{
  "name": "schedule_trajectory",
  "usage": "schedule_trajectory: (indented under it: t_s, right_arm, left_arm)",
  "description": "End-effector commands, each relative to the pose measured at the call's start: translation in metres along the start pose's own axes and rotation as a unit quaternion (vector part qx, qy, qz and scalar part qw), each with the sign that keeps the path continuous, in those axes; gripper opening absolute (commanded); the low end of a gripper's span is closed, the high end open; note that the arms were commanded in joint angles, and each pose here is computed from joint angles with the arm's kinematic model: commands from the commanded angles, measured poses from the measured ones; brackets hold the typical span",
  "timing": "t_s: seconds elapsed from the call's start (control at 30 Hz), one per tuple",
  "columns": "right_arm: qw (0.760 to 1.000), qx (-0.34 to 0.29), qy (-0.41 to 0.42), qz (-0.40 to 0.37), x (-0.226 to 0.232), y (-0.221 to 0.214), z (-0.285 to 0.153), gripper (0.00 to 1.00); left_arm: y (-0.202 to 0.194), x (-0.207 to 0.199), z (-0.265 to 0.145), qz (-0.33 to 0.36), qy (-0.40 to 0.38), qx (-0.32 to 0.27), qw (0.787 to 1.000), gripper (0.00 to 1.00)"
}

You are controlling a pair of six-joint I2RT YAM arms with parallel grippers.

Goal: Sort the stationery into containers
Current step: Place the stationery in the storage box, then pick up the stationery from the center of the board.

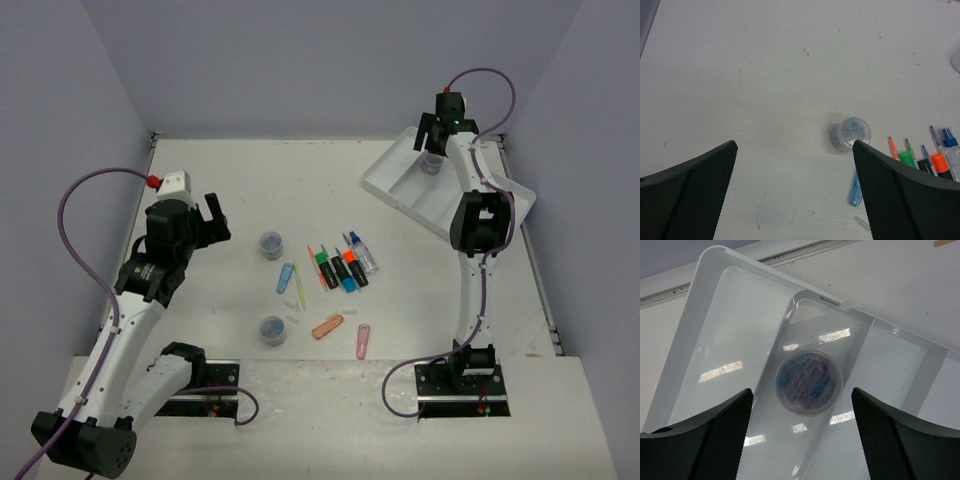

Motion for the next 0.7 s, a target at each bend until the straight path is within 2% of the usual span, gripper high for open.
schedule_trajectory:
  t_s: [0.0, 0.03, 0.17, 0.27, 0.33, 0.4, 0.43, 0.57, 0.67]
  right_arm:
    - [0.999, -0.046, 0.023, -0.004, 0.008, 0.035, -0.019, 0.93]
    - [0.998, -0.049, 0.025, -0.003, 0.008, 0.038, -0.024, 0.99]
    - [0.997, -0.049, 0.065, -0.009, 0.029, 0.042, -0.055, 0.99]
    - [0.989, -0.065, 0.127, -0.046, 0.08, 0.036, -0.098, 0.98]
    - [0.971, -0.078, 0.198, -0.108, 0.15, 0.0, -0.162, 0.99]
    - [0.953, -0.055, 0.262, -0.14, 0.204, -0.047, -0.211, 0.99]
    - [0.94, -0.035, 0.295, -0.167, 0.236, -0.085, -0.233, 0.99]
    - [0.904, 0.002, 0.37, -0.214, 0.311, -0.174, -0.286, 0.99]
    - [0.892, 0.044, 0.37, -0.256, 0.342, -0.234, -0.283, 0.99]
  left_arm:
    - [0.011, -0.003, -0.002, 0.005, -0.008, -0.025, 1.0, 1.0]
    - [0.011, -0.003, -0.002, 0.005, -0.007, -0.025, 1.0, 1.0]
    - [0.012, -0.001, -0.003, 0.003, 0.0, -0.026, 1.0, 1.0]
    - [0.014, 0.009, -0.003, -0.004, 0.028, -0.027, 0.999, 1.0]
    - [0.018, 0.03, -0.009, -0.029, 0.087, -0.032, 0.995, 1.0]
    - [0.025, 0.05, -0.015, -0.064, 0.143, -0.048, 0.986, 1.0]
    - [0.025, 0.058, -0.019, -0.083, 0.168, -0.052, 0.981, 1.0]
    - [0.029, 0.078, -0.032, -0.126, 0.221, -0.069, 0.965, 1.0]
    - [0.03, 0.09, -0.044, -0.142, 0.252, -0.08, 0.954, 1.0]
Point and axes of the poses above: each gripper's point midway between its finger pads, its own z axis out along the fingers, its own x axis along the line the jaws close on, y = z × x, the point moved 1 cm from there along -z, back along the fingers, and after that the axes turned 5 degrees about z, right-handed, at the moved point
